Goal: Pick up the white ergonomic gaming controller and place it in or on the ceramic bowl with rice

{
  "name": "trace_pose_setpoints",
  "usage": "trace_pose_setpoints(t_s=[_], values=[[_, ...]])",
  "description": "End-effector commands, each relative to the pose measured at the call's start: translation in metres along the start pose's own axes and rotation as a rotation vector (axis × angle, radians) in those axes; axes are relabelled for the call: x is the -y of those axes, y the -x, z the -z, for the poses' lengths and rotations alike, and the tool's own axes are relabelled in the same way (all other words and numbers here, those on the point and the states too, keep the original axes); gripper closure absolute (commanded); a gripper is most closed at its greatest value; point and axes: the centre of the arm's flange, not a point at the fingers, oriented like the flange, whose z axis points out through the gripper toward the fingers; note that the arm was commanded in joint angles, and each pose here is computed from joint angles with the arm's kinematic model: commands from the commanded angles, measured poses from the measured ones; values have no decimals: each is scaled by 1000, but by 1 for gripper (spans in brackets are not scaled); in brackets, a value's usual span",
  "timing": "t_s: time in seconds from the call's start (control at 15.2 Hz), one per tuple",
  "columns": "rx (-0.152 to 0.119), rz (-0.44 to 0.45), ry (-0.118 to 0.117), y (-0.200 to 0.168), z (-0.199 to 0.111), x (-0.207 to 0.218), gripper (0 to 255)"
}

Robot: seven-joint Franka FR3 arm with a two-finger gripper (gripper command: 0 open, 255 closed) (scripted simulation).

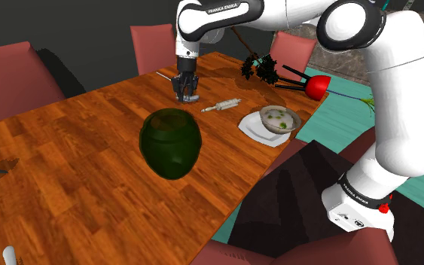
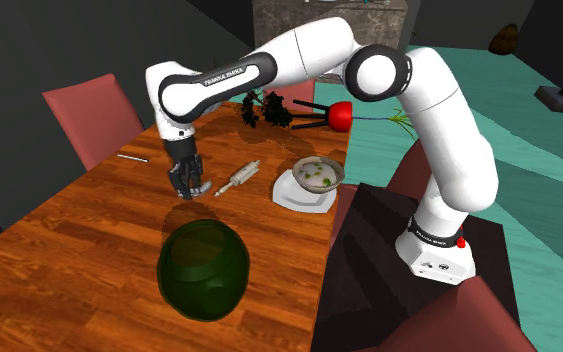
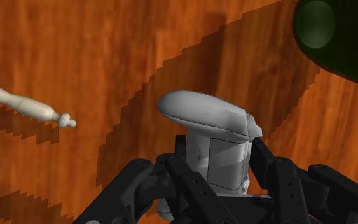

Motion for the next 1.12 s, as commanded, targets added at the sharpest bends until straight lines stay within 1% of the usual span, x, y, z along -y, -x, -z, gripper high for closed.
trace_pose_setpoints(t_s=[0.0, 0.33, 1.06], values=[[0, 0, 0, 2, 10, 2, 255], [0, 0, 0, 5, 34, 9, 255], [0, 0, 0, 126, 40, -71, 255]])
